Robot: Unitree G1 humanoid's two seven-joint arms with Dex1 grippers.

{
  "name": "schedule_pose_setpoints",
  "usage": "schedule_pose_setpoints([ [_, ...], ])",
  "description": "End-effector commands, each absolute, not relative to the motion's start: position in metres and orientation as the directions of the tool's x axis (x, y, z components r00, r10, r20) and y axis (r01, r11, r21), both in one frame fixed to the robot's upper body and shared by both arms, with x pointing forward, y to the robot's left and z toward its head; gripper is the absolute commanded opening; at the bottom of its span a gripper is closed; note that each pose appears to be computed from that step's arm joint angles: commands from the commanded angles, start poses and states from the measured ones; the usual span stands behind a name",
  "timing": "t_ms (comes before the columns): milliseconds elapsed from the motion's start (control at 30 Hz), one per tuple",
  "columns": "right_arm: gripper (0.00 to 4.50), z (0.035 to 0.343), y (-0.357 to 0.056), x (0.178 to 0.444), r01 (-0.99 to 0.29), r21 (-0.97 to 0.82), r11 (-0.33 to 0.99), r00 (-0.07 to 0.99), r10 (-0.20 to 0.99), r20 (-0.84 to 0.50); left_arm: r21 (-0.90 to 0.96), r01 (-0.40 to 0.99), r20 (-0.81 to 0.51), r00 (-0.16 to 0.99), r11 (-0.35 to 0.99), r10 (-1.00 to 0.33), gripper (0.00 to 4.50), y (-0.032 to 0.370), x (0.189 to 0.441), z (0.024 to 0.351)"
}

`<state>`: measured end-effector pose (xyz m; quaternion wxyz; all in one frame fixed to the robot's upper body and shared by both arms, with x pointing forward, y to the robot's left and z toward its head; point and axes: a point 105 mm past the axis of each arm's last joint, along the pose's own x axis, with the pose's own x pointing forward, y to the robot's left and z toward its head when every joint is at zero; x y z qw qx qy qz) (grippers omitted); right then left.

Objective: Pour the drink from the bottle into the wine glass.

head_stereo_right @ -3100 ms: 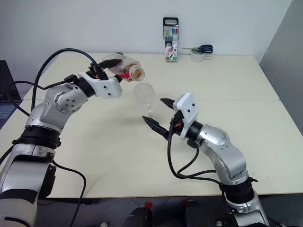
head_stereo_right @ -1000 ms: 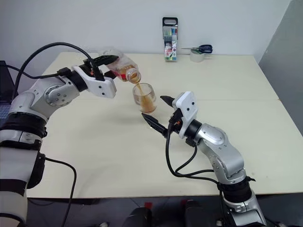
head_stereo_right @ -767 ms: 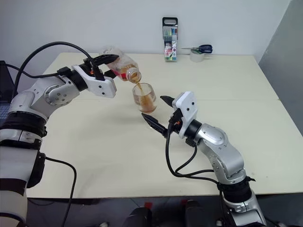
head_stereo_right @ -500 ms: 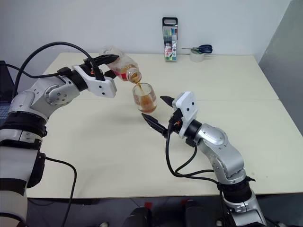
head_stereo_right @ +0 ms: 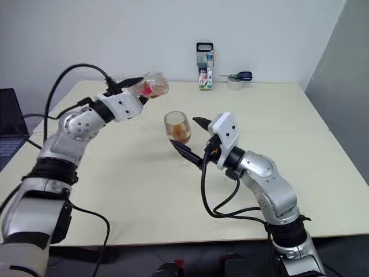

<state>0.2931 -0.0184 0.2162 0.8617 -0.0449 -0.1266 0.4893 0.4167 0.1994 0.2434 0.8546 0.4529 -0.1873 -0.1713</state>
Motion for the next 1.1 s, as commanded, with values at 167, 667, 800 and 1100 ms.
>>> schedule_pose_setpoints([
  [167, 4.50, 0.235, -0.014, 0.277, -0.854, -0.273, 0.442, 0.401, 0.895, 0.193, 0.472, 0.160, 0.095, 0.968, 0.867, -0.231, 1.66, 0.249, 0.404, 0.218],
  [667, 4.50, 0.228, -0.012, 0.271, -0.879, -0.273, 0.392, 0.370, 0.920, 0.131, 0.136, 0.227, -0.062, 0.973, 0.964, -0.220, 1.66, 0.251, 0.380, 0.136],
  [800, 4.50, 0.226, -0.012, 0.271, -0.881, -0.269, 0.390, 0.370, 0.921, 0.123, 0.078, 0.188, -0.095, 0.979, 0.979, -0.180, 1.66, 0.260, 0.378, 0.115],
  [1100, 4.50, 0.223, -0.012, 0.270, -0.883, -0.264, 0.387, 0.370, 0.922, 0.112, 0.049, 0.177, -0.113, 0.979, 0.983, -0.170, 4.03, 0.267, 0.371, 0.095],
])
